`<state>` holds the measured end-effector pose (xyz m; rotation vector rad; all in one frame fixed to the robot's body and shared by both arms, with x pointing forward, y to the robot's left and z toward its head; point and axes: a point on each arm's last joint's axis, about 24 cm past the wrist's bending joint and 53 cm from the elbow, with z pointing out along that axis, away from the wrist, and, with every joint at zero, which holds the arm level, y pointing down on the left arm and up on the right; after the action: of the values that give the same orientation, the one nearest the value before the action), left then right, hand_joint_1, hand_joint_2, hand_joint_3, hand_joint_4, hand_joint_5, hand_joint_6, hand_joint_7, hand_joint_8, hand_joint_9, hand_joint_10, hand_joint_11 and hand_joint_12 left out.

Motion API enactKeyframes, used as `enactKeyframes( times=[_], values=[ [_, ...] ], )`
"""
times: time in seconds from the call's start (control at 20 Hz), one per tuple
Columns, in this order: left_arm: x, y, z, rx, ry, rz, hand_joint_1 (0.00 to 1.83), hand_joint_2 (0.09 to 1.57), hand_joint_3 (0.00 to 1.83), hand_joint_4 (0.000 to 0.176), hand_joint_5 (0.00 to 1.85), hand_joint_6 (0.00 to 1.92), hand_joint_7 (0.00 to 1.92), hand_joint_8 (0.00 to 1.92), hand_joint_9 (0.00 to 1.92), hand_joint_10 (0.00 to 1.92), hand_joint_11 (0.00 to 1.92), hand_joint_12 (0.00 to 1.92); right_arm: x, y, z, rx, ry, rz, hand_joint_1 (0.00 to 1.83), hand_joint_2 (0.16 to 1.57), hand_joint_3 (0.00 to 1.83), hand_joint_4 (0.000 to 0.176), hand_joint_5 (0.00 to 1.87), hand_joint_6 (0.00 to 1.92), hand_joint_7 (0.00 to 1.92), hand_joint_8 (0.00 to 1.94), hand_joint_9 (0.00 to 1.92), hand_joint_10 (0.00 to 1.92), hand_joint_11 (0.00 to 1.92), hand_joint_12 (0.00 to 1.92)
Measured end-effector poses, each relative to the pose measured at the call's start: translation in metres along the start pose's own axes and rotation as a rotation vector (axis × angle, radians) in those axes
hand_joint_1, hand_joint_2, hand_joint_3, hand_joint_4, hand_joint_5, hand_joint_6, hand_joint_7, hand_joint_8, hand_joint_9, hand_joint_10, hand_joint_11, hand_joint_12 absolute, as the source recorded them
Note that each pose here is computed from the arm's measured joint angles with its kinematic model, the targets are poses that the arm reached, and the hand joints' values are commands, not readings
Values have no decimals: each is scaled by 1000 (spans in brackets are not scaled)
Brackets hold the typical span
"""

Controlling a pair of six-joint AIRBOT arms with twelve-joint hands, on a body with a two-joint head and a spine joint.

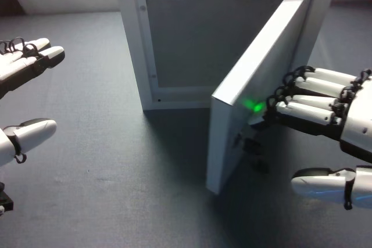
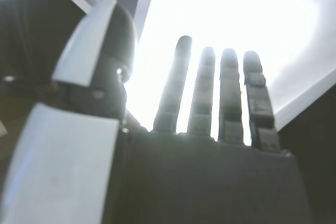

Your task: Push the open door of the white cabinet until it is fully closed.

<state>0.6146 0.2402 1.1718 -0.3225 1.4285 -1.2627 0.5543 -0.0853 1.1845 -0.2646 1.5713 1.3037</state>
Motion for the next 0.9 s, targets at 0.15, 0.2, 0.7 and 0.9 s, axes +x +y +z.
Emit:
enactKeyframes(
  times=[0.15,0.2,0.7,0.9],
  values=[
    [-1,1,-2,-2,-5,-1,478,1362,2,0,124,1,0,0,0,0,0,44,6,1,9,-16,10,14,102,1341,0,0,33,577,269,52,17,685,0,1347],
    [-2,2,-3,-5,-8,-1,465,1362,2,0,120,0,0,0,0,0,0,16,9,2,13,-22,17,11,115,1340,0,0,16,529,251,32,8,654,0,1323],
    [-5,4,-8,-13,-28,-7,480,1357,0,0,113,0,0,0,0,0,0,0,16,-3,41,-30,32,9,314,1305,0,0,152,63,161,5,46,370,0,1190],
    [-5,4,-8,-15,-29,-6,455,1348,0,0,103,0,0,0,0,0,0,0,17,-5,53,-30,29,15,386,1265,0,0,168,6,153,1,100,191,0,1010]
  ],
)
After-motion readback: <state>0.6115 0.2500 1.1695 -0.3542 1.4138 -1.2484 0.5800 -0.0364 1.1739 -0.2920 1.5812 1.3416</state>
